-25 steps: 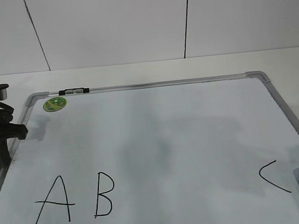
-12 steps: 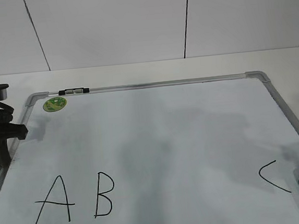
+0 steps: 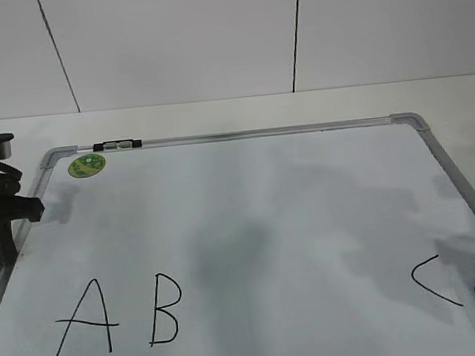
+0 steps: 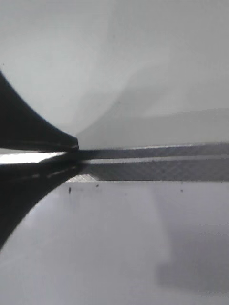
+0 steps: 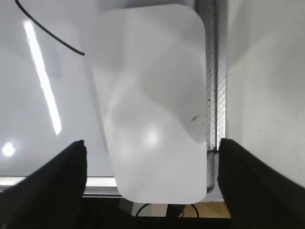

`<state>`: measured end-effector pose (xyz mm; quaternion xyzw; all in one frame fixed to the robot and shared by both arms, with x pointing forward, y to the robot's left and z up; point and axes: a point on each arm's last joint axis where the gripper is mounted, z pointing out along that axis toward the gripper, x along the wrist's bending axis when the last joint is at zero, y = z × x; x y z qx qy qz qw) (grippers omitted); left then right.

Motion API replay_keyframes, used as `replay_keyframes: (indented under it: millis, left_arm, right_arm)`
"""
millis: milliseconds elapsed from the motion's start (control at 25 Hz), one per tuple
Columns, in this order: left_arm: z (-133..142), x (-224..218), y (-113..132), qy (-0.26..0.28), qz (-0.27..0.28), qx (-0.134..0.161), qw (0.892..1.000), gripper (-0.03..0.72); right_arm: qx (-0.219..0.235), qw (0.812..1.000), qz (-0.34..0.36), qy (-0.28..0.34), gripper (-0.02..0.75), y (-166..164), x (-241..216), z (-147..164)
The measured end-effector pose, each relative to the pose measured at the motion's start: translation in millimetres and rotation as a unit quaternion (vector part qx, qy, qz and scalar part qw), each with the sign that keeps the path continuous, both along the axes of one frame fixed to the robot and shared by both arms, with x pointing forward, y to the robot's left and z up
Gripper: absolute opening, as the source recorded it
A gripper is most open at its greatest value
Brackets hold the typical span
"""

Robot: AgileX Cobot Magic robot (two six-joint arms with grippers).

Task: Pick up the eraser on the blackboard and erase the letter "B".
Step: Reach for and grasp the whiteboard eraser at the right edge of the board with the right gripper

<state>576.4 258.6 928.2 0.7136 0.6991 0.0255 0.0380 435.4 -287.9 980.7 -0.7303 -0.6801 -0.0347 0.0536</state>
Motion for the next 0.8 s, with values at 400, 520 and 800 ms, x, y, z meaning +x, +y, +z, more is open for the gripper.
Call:
replay_keyframes:
  millis: [400, 520, 800]
  left_arm:
    - [0.0, 0.0, 0.0, 0.0, 0.0, 0.0, 1.0, 0.019]
    - [0.0, -0.1, 0.0, 0.001, 0.0, 0.0, 1.0, 0.019]
    - [0.0, -0.1, 0.0, 0.001, 0.0, 0.0, 1.0, 0.019]
  right_arm:
    - [-0.002, 1.0, 0.003, 0.008, 0.659, -0.5, 11.6, -16.3]
    - [-0.002, 1.0, 0.003, 0.016, 0.659, -0.5, 13.3, -20.5]
    - [-0.002, 0.999, 0.004, 0.034, 0.659, -0.5, 16.5, -29.0]
